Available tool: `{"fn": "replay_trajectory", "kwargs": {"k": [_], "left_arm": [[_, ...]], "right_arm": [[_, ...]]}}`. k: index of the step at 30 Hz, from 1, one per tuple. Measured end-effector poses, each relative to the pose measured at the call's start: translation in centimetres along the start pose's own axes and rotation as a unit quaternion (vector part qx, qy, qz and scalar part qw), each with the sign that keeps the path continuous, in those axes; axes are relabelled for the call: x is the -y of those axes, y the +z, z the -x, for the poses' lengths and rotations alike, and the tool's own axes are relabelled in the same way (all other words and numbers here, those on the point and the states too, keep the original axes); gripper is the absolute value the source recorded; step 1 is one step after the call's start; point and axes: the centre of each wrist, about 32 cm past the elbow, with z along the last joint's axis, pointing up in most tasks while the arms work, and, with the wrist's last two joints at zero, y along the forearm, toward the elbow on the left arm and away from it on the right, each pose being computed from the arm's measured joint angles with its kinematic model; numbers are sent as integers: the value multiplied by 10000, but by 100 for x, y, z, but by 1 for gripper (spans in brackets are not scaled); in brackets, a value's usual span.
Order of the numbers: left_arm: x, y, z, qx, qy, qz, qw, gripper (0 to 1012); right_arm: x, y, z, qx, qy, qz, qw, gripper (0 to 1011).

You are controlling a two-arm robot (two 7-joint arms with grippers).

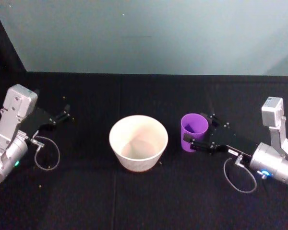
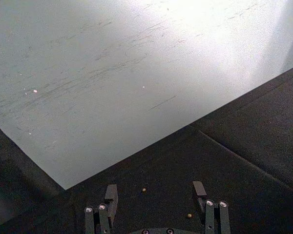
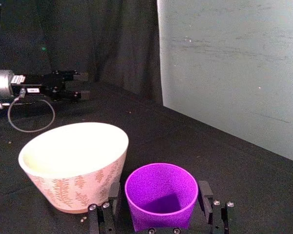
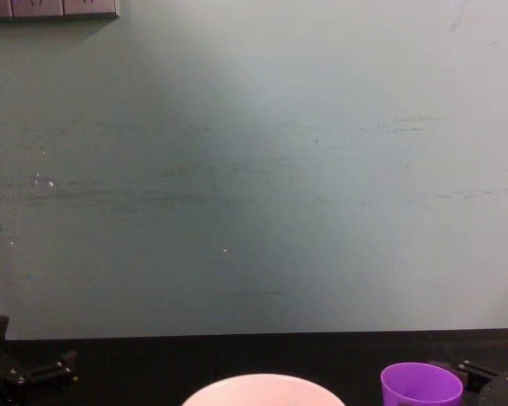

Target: Pick up the cup and pour the mung beans from the cup into the bowl.

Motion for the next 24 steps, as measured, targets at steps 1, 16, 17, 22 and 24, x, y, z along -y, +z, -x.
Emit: {"fn": "replay_trajectory", "kwargs": {"k": [1, 16, 17, 22, 24], "left_arm": [[0, 0, 0, 0, 0, 0, 10000, 1000], [0, 0, 0, 0, 0, 0, 10000, 1000], [0, 0, 0, 0, 0, 0, 10000, 1000], [0, 0, 0, 0, 0, 0, 10000, 1000], [0, 0, 0, 0, 0, 0, 10000, 1000]], "right_arm": [[-5, -5, -2, -2, -5, 7, 10000, 1002], [-102, -58, -28, -54, -22, -1, 10000, 1002], [-109, -63, -31, -65, -17, 0, 10000, 1002], [-117, -67, -34, -75, -14, 1, 10000, 1002], [-117, -65, -34, -72, -13, 0, 10000, 1000]]}}
